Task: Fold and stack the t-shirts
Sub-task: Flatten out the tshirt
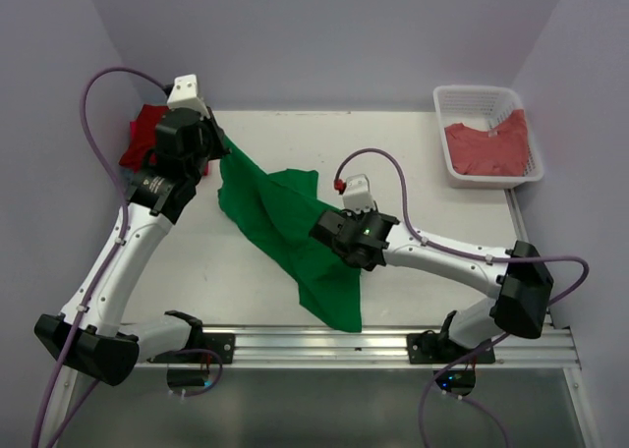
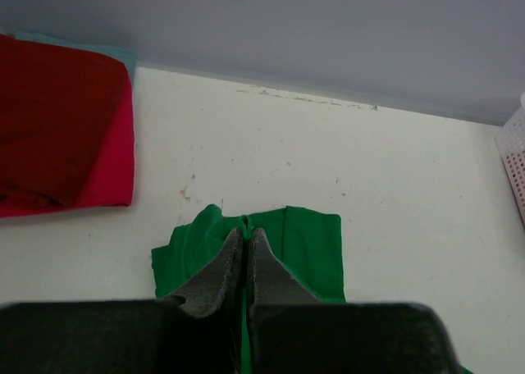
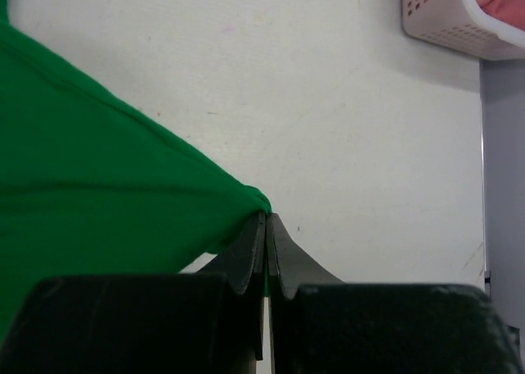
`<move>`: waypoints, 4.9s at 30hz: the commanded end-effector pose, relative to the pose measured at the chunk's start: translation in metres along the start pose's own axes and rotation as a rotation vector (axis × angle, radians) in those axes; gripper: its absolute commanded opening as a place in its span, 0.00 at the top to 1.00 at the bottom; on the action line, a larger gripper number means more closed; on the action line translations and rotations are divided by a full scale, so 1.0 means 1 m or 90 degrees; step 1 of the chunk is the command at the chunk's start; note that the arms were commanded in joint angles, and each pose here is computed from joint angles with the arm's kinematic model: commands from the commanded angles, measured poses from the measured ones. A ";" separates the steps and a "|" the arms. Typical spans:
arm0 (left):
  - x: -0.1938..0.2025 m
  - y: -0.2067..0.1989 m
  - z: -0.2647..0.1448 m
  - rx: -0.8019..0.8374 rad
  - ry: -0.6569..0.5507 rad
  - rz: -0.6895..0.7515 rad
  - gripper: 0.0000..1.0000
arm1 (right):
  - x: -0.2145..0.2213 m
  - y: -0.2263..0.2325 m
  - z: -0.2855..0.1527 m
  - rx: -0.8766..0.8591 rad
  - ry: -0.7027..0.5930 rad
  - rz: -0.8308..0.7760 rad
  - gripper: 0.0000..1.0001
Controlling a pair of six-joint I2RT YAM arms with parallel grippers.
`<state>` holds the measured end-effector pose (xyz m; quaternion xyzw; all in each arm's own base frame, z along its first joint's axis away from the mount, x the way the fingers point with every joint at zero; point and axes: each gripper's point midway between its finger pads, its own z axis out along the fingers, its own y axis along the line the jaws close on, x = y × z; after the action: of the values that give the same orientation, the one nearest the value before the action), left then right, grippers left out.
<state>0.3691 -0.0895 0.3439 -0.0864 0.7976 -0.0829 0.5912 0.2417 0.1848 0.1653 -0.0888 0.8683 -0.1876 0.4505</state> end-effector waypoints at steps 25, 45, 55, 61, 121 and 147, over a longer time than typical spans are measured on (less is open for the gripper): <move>-0.228 -0.061 -0.045 0.081 -0.287 0.083 1.00 | -0.316 -0.208 -0.062 0.158 -0.332 0.197 1.00; -0.254 -0.054 -0.212 0.232 -0.528 0.131 1.00 | -0.317 -0.263 -0.165 0.007 -0.651 0.267 1.00; -0.217 -0.071 -0.008 0.139 -0.318 0.183 1.00 | -0.346 -0.211 -0.064 0.094 -0.446 0.204 1.00; -0.215 -0.064 -0.023 0.146 -0.329 0.179 1.00 | -0.341 -0.214 -0.080 0.043 -0.498 0.222 1.00; 0.069 0.085 0.236 -0.019 0.004 0.088 1.00 | -0.157 -0.107 0.309 0.180 -0.041 0.218 1.00; 0.019 0.057 0.184 0.024 -0.088 -0.077 0.16 | -0.196 -0.140 0.222 0.140 -0.196 0.289 0.06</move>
<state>0.5517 -0.0388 0.2667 -0.1073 0.7414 -0.0935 0.6558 0.5495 0.0596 0.2121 0.0982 0.7850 -0.2180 0.5714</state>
